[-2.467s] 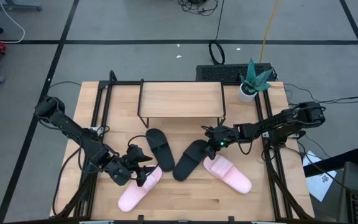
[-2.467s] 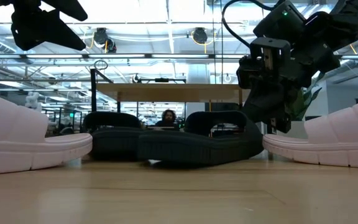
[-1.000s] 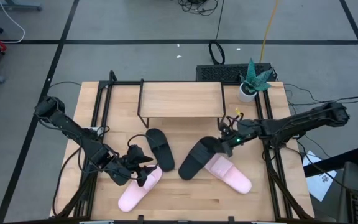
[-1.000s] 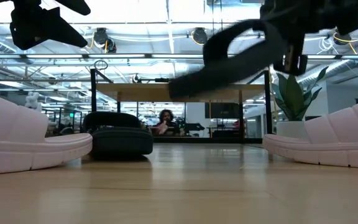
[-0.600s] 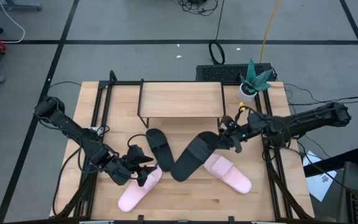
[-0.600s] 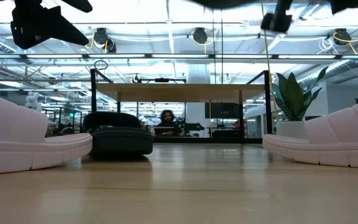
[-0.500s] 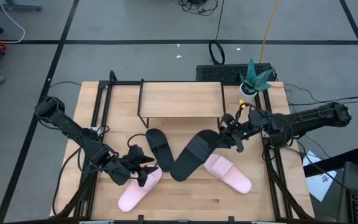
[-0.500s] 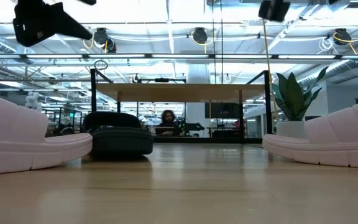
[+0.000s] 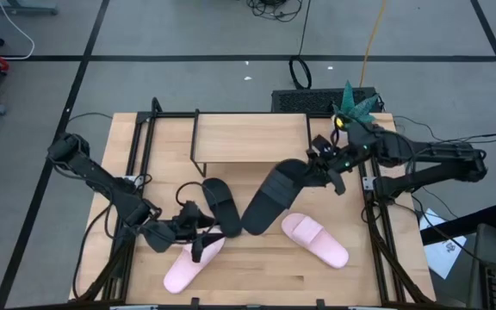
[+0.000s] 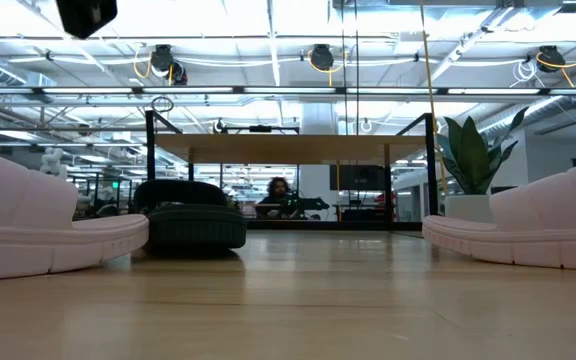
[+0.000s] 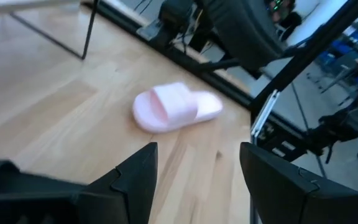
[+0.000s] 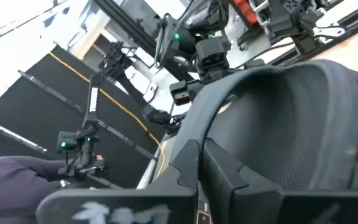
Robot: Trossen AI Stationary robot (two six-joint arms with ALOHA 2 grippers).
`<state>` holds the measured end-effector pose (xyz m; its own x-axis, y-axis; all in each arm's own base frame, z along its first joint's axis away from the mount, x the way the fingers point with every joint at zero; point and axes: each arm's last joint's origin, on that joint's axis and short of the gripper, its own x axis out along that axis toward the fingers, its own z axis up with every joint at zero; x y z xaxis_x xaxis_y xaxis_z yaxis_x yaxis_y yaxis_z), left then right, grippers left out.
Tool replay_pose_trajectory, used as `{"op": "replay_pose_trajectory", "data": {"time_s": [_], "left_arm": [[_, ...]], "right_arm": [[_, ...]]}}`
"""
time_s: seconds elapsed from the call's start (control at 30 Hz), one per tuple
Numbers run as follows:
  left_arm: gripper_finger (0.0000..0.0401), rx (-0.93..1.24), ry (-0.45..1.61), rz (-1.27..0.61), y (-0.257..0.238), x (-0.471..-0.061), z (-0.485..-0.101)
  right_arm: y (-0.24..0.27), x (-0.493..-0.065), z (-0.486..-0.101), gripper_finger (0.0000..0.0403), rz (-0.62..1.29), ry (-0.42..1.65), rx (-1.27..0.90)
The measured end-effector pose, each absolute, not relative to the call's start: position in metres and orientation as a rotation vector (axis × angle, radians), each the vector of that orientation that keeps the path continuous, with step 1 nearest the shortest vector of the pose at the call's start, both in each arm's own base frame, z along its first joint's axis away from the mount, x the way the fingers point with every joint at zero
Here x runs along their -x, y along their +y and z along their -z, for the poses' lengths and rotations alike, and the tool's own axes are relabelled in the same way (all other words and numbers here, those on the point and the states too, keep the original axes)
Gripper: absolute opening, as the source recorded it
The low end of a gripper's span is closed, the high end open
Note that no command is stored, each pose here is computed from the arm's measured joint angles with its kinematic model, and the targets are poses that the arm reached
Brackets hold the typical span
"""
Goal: Pick and place slides into the shelf
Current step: Put the right black slipper on the shelf
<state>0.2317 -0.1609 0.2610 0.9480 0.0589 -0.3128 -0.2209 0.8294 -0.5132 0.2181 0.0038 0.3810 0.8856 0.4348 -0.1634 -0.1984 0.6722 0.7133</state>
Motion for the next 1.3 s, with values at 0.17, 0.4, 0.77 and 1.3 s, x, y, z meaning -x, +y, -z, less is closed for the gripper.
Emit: {"op": "replay_pose_trajectory", "data": {"time_s": [0.17,0.4,0.77,1.3], "left_arm": [[0.0225,0.567,0.185,-0.117,-0.155,-0.227,-0.283],[0.0225,0.408,-0.011,-0.106,-0.139,-0.210,-0.325],[0.0225,0.180,-0.031,-0.178,-0.121,-0.212,-0.348],[0.0225,0.015,0.052,-0.364,-0.111,-0.210,-0.368]], "right_arm": [[-0.009,-0.230,-0.374,0.0000,-0.400,0.399,-0.782],[-0.020,-0.251,-0.364,0.0000,-0.512,0.429,-0.797],[-0.036,-0.285,-0.361,0.0000,-0.679,0.342,-0.853],[-0.061,-0.309,-0.349,0.0000,-0.584,0.214,-0.849]]}}
